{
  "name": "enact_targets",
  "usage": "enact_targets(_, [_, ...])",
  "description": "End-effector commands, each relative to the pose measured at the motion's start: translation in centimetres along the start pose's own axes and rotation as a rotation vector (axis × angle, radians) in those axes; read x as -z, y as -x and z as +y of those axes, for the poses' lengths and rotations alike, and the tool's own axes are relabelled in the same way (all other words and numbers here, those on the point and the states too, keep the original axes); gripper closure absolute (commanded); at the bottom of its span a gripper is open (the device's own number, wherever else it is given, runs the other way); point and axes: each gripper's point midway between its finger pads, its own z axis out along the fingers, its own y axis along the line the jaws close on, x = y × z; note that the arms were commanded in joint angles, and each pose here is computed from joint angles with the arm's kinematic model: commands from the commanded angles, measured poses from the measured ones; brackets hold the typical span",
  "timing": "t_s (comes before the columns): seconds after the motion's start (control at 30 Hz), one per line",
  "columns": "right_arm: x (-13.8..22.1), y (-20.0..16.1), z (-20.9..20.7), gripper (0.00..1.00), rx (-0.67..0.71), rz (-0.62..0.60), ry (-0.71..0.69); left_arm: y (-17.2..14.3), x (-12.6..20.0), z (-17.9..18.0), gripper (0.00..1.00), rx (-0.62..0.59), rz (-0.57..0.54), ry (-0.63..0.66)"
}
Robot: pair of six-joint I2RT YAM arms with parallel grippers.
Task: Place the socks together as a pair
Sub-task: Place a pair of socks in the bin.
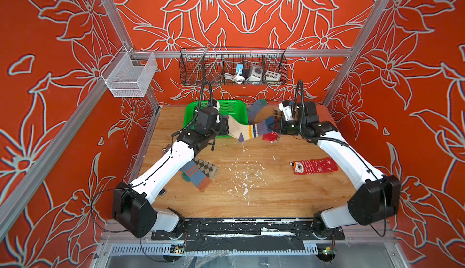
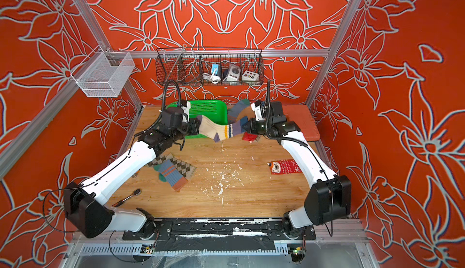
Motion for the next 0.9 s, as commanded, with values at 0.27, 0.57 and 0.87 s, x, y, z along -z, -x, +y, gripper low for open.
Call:
enact_targets(0.27, [-10.8, 9.4, 5.3, 1.0, 0.086, 0.037, 0.185, 6.0, -5.2, 10.3, 1.0, -0.05, 0.019, 0.264])
enact_targets(0.57, [-20.3, 9.1, 1.0, 1.0, 0.061, 0.047, 0.122, 3.4, -11.8, 18.9, 1.0, -0.002, 0.102, 0.382])
enact_targets(0.87, [-23.2, 6.2, -2.0, 1.0, 0.003, 0.107, 0.112, 0.3, -14.4, 21.9, 1.0, -0.027, 0.185, 0.484])
